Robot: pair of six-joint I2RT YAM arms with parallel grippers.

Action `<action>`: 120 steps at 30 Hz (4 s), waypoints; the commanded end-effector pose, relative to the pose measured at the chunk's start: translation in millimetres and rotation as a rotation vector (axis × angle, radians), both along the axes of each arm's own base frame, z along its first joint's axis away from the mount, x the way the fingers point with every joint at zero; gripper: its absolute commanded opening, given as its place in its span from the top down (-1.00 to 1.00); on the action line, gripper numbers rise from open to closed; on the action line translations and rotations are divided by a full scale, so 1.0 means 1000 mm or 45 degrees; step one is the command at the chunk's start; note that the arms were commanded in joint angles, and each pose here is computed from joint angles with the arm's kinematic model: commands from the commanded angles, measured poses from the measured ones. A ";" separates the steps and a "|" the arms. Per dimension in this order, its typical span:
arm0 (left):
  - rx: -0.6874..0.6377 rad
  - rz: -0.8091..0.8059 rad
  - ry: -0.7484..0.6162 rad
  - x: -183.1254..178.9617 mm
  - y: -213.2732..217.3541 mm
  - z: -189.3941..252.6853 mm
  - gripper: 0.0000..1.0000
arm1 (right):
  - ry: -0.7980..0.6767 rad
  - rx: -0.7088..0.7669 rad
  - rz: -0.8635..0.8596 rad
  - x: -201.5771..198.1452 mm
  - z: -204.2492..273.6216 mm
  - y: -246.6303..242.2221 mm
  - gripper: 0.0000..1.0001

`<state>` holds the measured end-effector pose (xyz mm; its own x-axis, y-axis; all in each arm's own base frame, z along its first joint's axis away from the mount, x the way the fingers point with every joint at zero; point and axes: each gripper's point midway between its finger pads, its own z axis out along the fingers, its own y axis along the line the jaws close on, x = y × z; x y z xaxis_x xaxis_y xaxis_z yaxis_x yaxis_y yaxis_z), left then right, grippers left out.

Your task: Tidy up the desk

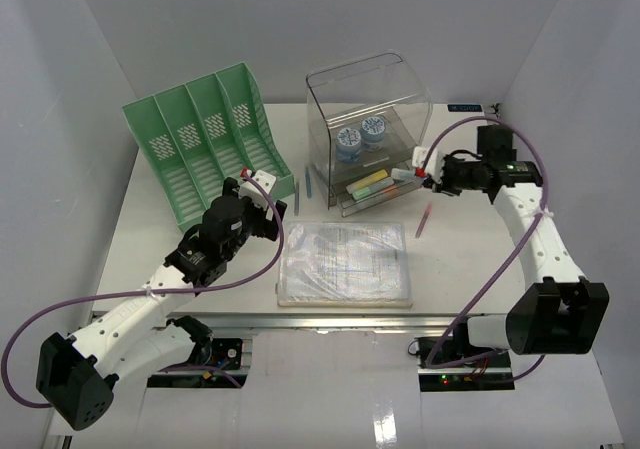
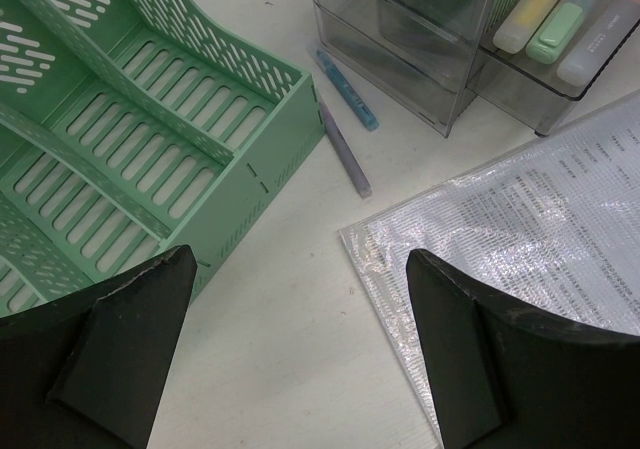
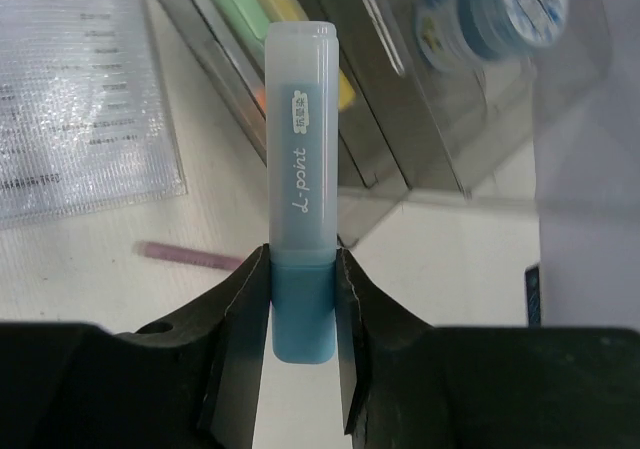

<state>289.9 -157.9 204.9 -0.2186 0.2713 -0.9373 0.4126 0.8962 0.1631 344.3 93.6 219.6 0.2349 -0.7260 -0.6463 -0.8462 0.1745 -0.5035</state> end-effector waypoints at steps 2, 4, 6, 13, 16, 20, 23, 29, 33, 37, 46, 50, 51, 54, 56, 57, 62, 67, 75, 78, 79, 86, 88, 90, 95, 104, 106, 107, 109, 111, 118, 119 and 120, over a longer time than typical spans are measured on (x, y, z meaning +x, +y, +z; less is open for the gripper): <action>0.000 0.044 -0.033 0.003 0.008 0.005 -0.96 | -0.252 -0.470 0.423 0.002 -0.021 0.048 0.85; 0.002 0.054 -0.039 0.003 0.010 0.005 -0.96 | -0.296 -0.537 0.463 0.011 -0.022 0.061 0.85; 0.003 0.059 -0.043 0.003 0.011 0.006 -0.96 | -0.346 -0.609 0.490 0.023 -0.023 0.074 0.85; 0.004 0.052 -0.041 0.003 0.010 0.005 -0.96 | -0.424 -0.718 0.443 0.063 -0.029 0.097 0.73; 0.003 0.052 -0.042 0.003 0.010 0.005 -0.96 | -0.411 -0.724 0.393 0.077 -0.037 0.102 0.37; 0.000 0.047 -0.045 0.003 0.009 0.007 -0.96 | -0.379 -0.698 0.304 0.081 -0.038 0.099 -0.22; -0.005 0.042 -0.046 0.002 0.009 0.008 -0.96 | -0.359 -0.606 0.280 0.069 -0.027 0.102 -0.27; -0.016 0.027 -0.047 0.001 0.006 0.010 -0.96 | -0.205 -0.478 0.455 0.008 -0.018 0.101 0.23; -0.023 0.022 -0.053 0.000 0.006 0.012 -0.96 | -0.024 -0.480 0.715 -0.044 -0.054 0.093 0.84; -0.026 0.024 -0.058 0.000 0.006 0.014 -0.96 | 0.113 -0.586 0.912 -0.072 -0.107 0.079 0.85; -0.025 0.020 -0.055 0.000 0.006 0.012 -0.96 | 0.050 -0.642 0.585 0.012 -0.144 0.089 0.85; -0.023 0.015 -0.055 0.000 0.005 0.012 -0.96 | -0.068 -0.612 0.428 0.054 -0.130 0.098 0.84; -0.023 0.013 -0.055 0.000 0.005 0.012 -0.96 | -0.093 -0.603 0.398 0.061 -0.127 0.100 0.84; -0.024 0.013 -0.056 0.000 0.005 0.012 -0.96 | -0.155 -0.585 0.330 0.079 -0.115 0.104 0.84; -0.024 0.006 -0.056 -0.001 0.004 0.012 -0.96 | -0.186 -0.579 0.291 0.087 -0.111 0.105 0.81; -0.025 0.002 -0.055 -0.001 0.004 0.012 -0.96 | -0.190 -0.574 0.262 0.089 -0.111 0.104 0.75; -0.055 -0.070 -0.057 -0.006 -0.005 0.014 -0.96 | -0.288 -0.505 0.145 0.104 -0.100 0.107 0.54; -0.105 -0.183 -0.060 -0.015 -0.019 0.018 -0.96 | -0.274 -0.459 0.114 0.099 -0.100 0.108 0.46; -0.387 -0.459 0.011 -0.047 -0.060 0.032 -0.96 | 0.055 -0.081 0.049 0.030 -0.077 0.096 0.31; -0.625 -0.528 0.062 -0.056 -0.080 0.042 -0.96 | 0.235 0.152 -0.036 0.009 -0.066 0.086 0.14; -0.714 -0.544 0.084 -0.058 -0.086 0.043 -0.96 | 0.302 0.231 -0.042 0.000 -0.063 0.088 0.07; -1.117 -0.497 0.149 -0.041 -0.107 0.061 -0.96 | 0.932 0.795 -0.231 -0.025 -0.065 0.077 -0.25; -1.099 -0.468 0.110 -0.035 -0.104 0.073 -0.96 | 1.055 0.879 -0.304 -0.024 -0.075 0.076 -0.26; -1.083 -0.442 0.088 -0.036 -0.097 0.083 -0.96 | 1.114 1.006 -0.426 -0.005 -0.074 0.076 -0.29; -1.075 -0.348 0.109 -0.049 -0.075 0.066 -0.96 | 1.360 1.274 -0.612 0.014 -0.090 0.083 -0.33; -1.243 -0.067 0.183 -0.065 -0.031 0.015 -0.96 | 1.464 1.630 -0.730 0.058 -0.099 0.085 -0.14; -1.257 -0.018 0.209 -0.065 -0.027 0.007 -0.96 | 1.484 1.677 -0.749 0.067 -0.107 0.085 0.04; -1.260 -0.008 0.217 -0.065 -0.026 0.003 -0.96 | 1.498 1.707 -0.739 0.071 -0.106 0.087 0.12; -1.262 0.004 0.234 -0.067 -0.025 -0.002 -0.96 | 1.525 1.752 -0.726 0.077 -0.105 0.088 0.25; -1.264 0.011 0.244 -0.068 -0.024 -0.006 -0.96 | 1.527 1.780 -0.754 0.083 -0.111 0.088 0.31; -1.274 0.016 0.238 -0.068 -0.023 -0.005 -0.96 | 1.513 1.848 -0.783 0.097 -0.115 0.088 0.26; -1.275 0.017 0.239 -0.068 -0.023 -0.004 -0.96 | 1.513 1.843 -0.798 0.099 -0.118 0.088 0.26; -1.277 0.017 0.239 -0.068 -0.023 -0.004 -0.96 | 1.498 1.840 -0.798 0.101 -0.118 0.088 0.25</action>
